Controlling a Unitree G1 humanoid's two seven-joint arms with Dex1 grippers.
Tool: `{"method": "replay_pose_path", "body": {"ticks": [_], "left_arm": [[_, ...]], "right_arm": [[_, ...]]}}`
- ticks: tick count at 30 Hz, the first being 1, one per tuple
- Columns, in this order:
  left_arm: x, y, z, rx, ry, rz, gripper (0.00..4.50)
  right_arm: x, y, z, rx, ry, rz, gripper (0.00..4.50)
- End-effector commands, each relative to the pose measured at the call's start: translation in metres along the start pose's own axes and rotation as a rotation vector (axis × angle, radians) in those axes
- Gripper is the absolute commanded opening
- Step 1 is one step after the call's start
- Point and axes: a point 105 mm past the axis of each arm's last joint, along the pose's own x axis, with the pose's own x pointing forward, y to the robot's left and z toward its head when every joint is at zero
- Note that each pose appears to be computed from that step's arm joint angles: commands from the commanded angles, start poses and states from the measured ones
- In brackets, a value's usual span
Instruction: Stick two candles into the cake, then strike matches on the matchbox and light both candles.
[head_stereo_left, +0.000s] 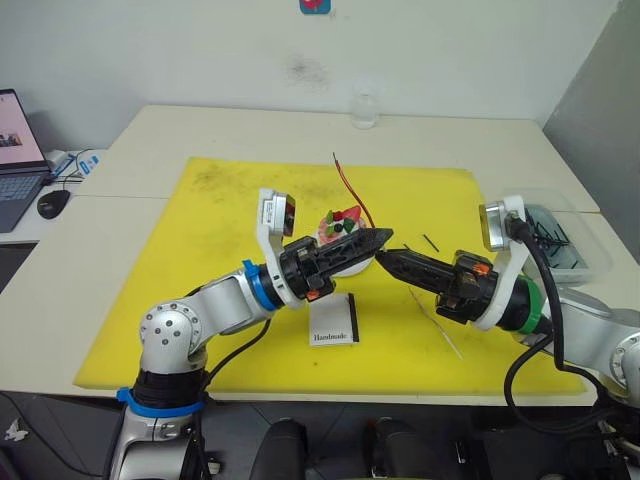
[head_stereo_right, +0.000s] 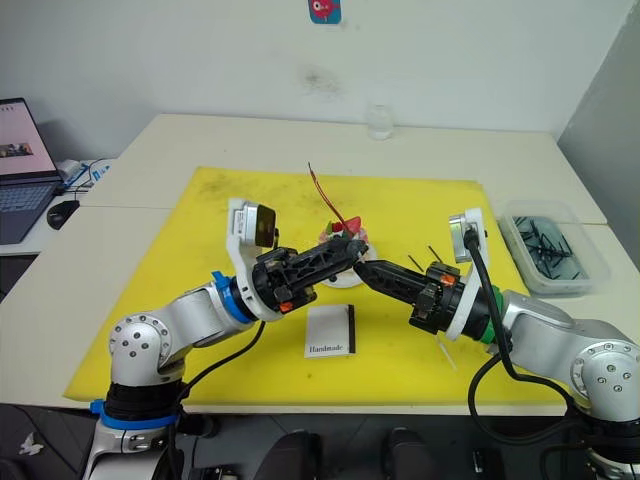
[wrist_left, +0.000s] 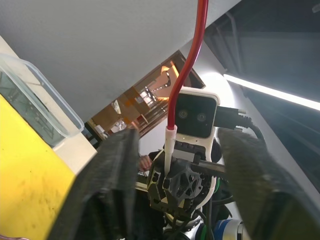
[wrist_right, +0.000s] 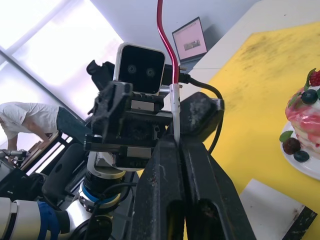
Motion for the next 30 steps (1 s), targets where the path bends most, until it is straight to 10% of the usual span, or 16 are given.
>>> {"method": "replay_pose_path", "body": {"ticks": [1, 5, 13, 26, 30], "left_arm": [[0.003, -0.01, -0.001, 0.017, 0.007, -0.038, 1.32], [0.004, -0.01, -0.001, 0.019, 0.008, -0.04, 0.06], [0.004, -0.009, -0.004, 0.041, 0.032, -0.038, 0.02], [-0.018, 0.004, 0.061, 0.635, 0.045, 0.242, 0.0], [-0.04, 0.023, 0.087, 0.843, 0.058, 0.385, 0.0]], "right_arm": [[0.0, 0.009, 0.004, -0.023, -0.015, 0.028, 0.0], [0.0, 0.008, 0.003, -0.025, -0.011, 0.027, 0.0], [0.001, 0.004, 0.002, -0.026, -0.001, 0.01, 0.0], [-0.01, -0.016, -0.003, -0.54, 0.275, -0.092, 4.33], [-0.004, -0.023, -0.002, -0.713, 0.312, -0.119, 4.46]]}}
